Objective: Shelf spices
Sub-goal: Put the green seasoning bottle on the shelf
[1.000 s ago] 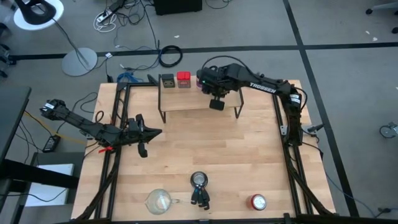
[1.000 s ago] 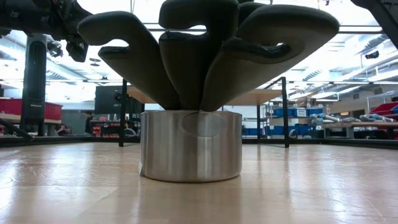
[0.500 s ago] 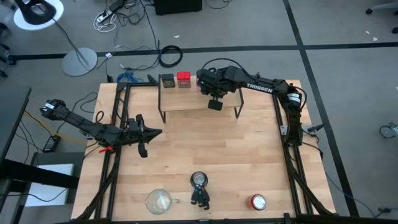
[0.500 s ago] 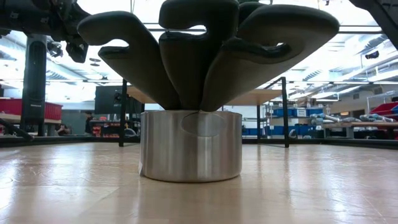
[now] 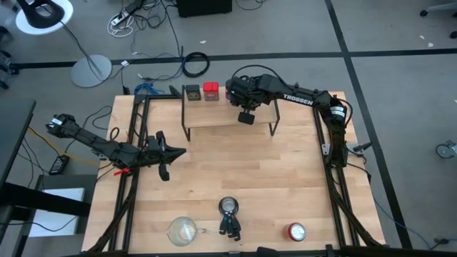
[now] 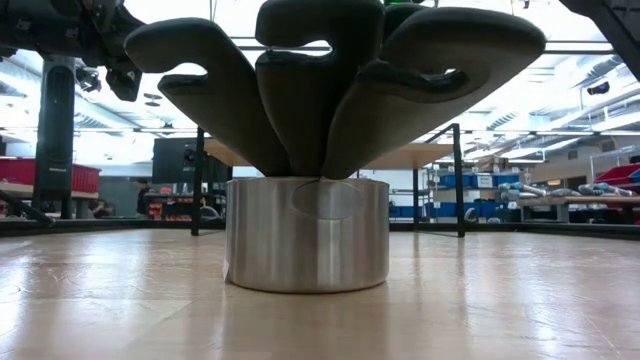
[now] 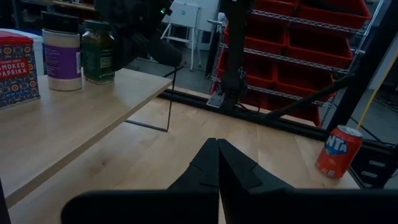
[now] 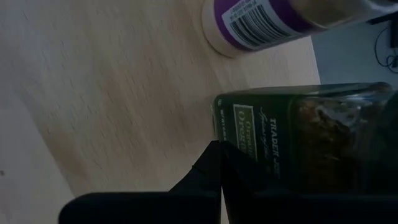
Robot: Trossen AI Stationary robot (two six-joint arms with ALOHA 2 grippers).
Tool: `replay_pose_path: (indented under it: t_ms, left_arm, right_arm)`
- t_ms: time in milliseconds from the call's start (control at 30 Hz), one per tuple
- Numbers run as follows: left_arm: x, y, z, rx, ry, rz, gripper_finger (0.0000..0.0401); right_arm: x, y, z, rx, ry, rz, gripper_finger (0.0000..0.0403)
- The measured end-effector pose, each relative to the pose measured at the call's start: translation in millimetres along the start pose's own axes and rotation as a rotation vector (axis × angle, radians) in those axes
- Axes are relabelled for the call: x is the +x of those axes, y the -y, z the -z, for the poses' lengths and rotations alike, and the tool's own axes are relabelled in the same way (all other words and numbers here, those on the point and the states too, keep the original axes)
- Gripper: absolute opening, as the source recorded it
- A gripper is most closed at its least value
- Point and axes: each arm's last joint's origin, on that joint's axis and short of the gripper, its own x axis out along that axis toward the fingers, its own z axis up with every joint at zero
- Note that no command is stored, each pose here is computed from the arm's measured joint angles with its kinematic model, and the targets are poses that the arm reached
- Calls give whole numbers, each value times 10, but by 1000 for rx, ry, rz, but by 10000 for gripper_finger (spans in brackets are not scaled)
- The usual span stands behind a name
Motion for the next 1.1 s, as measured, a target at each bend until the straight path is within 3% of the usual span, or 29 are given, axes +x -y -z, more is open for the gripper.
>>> replay_pose_path:
  t_ms: [1100]
  left_arm:
    - [0, 0, 1, 3, -1, 0, 1]
  right_arm:
    - [24, 58, 21, 44, -12, -24, 0]
